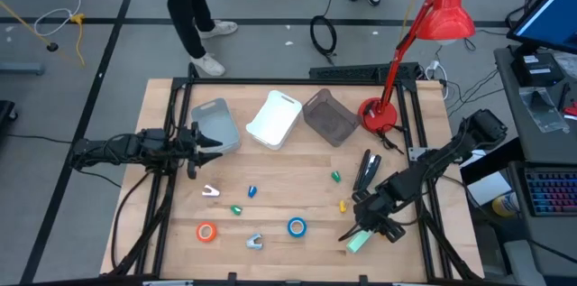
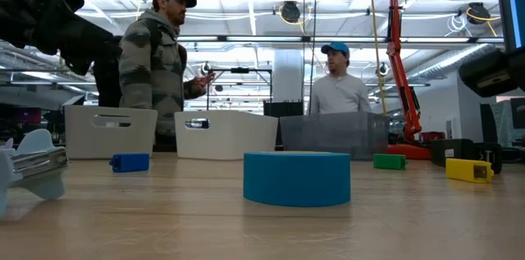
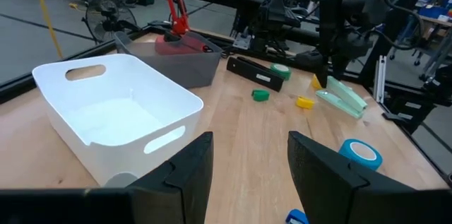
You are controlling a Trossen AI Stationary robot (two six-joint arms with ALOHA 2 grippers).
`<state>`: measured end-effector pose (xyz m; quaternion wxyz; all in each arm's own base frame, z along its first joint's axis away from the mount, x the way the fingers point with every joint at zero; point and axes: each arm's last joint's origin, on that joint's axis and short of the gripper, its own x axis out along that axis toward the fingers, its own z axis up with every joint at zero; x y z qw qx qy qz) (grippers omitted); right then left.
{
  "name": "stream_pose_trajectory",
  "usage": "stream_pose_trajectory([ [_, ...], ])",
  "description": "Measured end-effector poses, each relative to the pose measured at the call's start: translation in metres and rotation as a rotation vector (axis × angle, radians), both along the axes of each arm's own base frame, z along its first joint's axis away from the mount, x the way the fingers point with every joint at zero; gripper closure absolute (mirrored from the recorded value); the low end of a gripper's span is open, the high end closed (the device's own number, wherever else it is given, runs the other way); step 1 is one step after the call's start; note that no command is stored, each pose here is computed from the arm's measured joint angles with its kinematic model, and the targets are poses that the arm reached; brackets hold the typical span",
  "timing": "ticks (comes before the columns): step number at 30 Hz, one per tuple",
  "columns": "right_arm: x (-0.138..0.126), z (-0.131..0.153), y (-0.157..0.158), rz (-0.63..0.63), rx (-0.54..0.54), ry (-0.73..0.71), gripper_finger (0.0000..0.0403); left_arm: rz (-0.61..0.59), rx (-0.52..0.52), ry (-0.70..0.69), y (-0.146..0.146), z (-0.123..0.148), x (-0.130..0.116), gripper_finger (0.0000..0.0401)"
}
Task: Pick and place Stapler, Stapler remover, tape
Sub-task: Put the large light green stapler into the gray bin
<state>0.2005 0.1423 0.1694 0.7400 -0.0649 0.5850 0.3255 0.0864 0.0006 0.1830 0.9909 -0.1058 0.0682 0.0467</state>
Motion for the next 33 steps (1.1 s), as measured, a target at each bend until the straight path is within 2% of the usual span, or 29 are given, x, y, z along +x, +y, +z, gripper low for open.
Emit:
stream_pose_trajectory([
  [9,0.0000,0.0000,0.0000,0.000,0.000,0.000,0.0214,0.000,0.000,0.000,0.0000,0.0000,0.0000,0.0217],
  [19,0.0000,0.0001,0.0000,0.000,0.001,0.000,0.0264,0.000,0.002,0.000,0.0000,0.0000,0.0000,0.0217],
  [33,0.0000,0.0002,0.0000,-0.030,0.004,0.012,0.0269,-0.002,0.010,0.001,0.0000,0.0000,0.0000,0.0217],
])
